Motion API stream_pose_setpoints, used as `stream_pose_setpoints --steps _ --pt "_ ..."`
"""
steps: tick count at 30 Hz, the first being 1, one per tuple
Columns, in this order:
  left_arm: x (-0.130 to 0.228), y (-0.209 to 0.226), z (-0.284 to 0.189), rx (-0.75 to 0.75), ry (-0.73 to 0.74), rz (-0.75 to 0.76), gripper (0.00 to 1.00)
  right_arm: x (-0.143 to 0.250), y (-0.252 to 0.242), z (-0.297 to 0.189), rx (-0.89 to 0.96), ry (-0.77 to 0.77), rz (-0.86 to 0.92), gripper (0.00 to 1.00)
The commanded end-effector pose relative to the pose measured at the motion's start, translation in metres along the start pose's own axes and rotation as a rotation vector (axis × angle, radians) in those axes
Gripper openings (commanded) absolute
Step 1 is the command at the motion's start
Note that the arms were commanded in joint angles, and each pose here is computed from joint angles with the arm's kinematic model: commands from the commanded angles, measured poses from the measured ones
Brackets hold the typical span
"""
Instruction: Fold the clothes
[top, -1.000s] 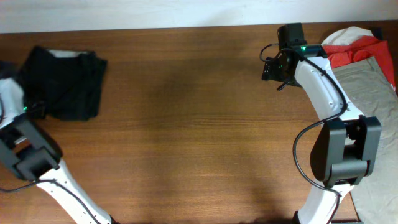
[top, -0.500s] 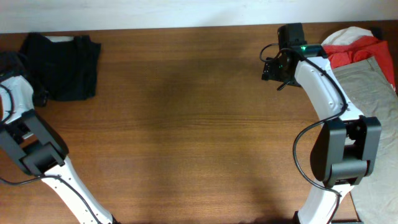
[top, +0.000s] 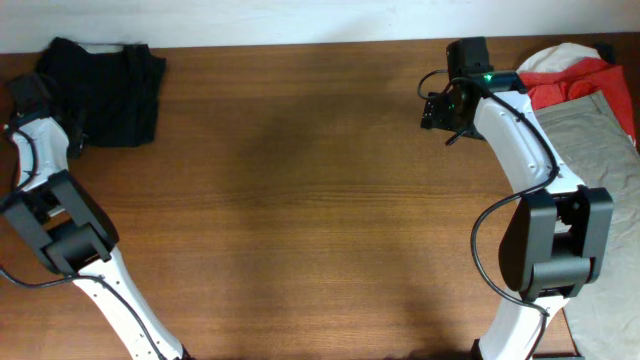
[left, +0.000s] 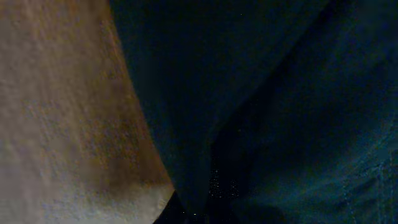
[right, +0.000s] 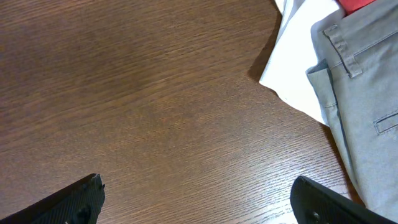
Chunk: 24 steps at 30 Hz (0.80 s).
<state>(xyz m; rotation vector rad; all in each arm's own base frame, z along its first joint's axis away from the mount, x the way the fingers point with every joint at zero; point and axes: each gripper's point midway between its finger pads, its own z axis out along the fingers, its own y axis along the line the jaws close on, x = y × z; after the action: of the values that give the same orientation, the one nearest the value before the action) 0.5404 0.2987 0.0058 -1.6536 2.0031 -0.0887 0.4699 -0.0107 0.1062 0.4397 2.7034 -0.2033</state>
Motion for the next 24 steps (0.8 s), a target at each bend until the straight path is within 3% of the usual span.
stream_pose_setpoints --steps 1,5,6,9,10,12,18,22,24 --pt "0.062 0.011 0.041 -0.034 0.131 0.031 0.06 -0.007 -0.003 -0.005 0.010 -0.023 0.011 0.99" --pt "0.062 0.006 0.041 -0.018 0.122 0.036 0.09 -0.007 -0.003 -0.005 0.010 -0.022 0.011 0.99" --pt "0.061 0.005 0.041 -0.015 0.119 0.065 0.17 -0.007 -0.003 -0.005 0.010 -0.022 0.011 0.99" --pt "0.053 0.028 0.039 -0.123 0.082 0.197 0.63 -0.007 -0.003 -0.005 0.010 -0.022 0.011 0.99" --pt "0.052 0.033 0.035 -0.150 0.089 0.199 0.72 -0.007 -0.003 -0.005 0.010 -0.022 0.011 0.98" --pt "0.046 0.031 0.020 -0.178 0.109 0.198 0.80 -0.007 -0.003 -0.005 0.010 -0.022 0.011 0.99" --pt "-0.014 0.013 -0.078 -0.310 -0.018 0.219 0.82 -0.007 -0.003 -0.005 0.010 -0.022 0.011 0.99" --pt "-0.038 -0.012 -0.154 -0.238 -0.082 0.203 0.81 -0.007 -0.003 -0.005 0.010 -0.022 0.011 0.99" --pt "-0.025 -0.018 -0.197 -0.165 -0.016 0.198 0.76 -0.007 -0.003 -0.005 0.010 -0.023 0.011 0.99"
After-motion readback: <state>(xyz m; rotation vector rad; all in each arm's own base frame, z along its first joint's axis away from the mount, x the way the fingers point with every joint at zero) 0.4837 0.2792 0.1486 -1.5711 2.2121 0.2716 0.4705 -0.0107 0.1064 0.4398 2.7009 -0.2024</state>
